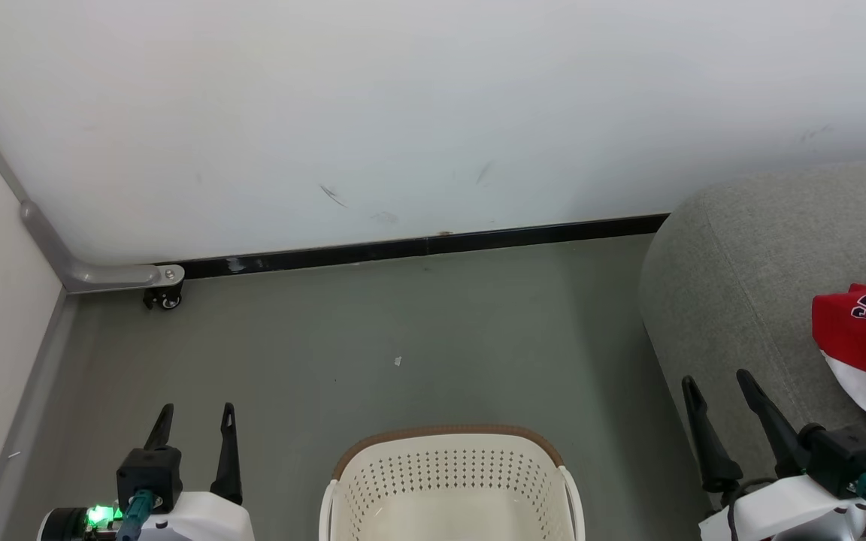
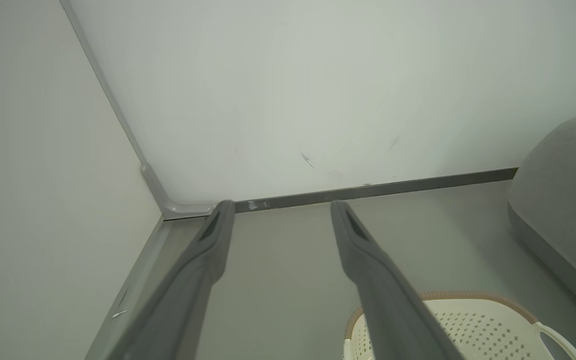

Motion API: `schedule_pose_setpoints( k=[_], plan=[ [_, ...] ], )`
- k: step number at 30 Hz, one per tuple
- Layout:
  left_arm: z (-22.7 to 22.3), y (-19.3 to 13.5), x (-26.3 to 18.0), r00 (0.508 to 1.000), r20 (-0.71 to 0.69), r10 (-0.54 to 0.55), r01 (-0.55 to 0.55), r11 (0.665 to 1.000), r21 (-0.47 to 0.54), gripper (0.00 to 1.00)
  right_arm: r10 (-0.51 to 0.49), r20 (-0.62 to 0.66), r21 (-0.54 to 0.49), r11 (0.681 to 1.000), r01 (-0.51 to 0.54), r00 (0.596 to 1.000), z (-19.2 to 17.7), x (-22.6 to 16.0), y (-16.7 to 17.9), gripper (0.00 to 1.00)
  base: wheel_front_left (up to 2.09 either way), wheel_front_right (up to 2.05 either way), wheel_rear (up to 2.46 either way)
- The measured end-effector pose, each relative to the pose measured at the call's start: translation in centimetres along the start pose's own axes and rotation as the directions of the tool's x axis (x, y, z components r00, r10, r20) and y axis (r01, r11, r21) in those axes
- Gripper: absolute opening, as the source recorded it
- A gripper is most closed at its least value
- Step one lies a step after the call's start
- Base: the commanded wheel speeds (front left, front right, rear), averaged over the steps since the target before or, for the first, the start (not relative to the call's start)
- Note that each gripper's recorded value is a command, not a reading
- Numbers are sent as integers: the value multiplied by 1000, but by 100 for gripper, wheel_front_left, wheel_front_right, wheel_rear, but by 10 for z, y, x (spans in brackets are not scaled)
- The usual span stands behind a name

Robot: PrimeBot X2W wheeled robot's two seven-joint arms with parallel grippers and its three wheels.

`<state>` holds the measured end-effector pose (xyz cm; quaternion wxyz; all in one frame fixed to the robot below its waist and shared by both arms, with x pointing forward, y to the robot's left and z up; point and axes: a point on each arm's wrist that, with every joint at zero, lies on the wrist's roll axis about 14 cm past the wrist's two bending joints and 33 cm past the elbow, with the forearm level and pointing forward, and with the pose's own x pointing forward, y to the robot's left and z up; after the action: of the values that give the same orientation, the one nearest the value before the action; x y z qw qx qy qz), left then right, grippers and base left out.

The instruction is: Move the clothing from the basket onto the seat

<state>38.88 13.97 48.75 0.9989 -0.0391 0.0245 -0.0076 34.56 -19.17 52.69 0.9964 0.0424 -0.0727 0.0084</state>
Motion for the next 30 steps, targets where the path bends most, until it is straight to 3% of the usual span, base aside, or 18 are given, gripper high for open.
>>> schedule_pose_setpoints(
  k=[15, 20, 21, 30],
  plan=[
    [-1, 3, 0, 1000, -1, 11, -11, 1000, -8, 100, -3, 7, 0, 1000, 3, 1000, 3, -1, -1, 100, 0, 0, 0],
    [0, 1, 0, 1000, 8, 8, -8, 1000, -9, 90, -6, 7, 1, 1000, 6, 1000, 3, -2, -2, 100, 0, 0, 0],
    [1, 1, 0, 1000, 10, 8, -8, 1000, -11, 0, -6, 7, 1, 1000, 6, 1000, 3, -2, -2, 0, 0, 0, 0],
    [-36, -3, -18, 994, -109, 18, -24, 998, -56, 0, -16, -81, 46, 999, 20, 997, -25, -16, 2, 0, 0, 0, 0]
  ],
)
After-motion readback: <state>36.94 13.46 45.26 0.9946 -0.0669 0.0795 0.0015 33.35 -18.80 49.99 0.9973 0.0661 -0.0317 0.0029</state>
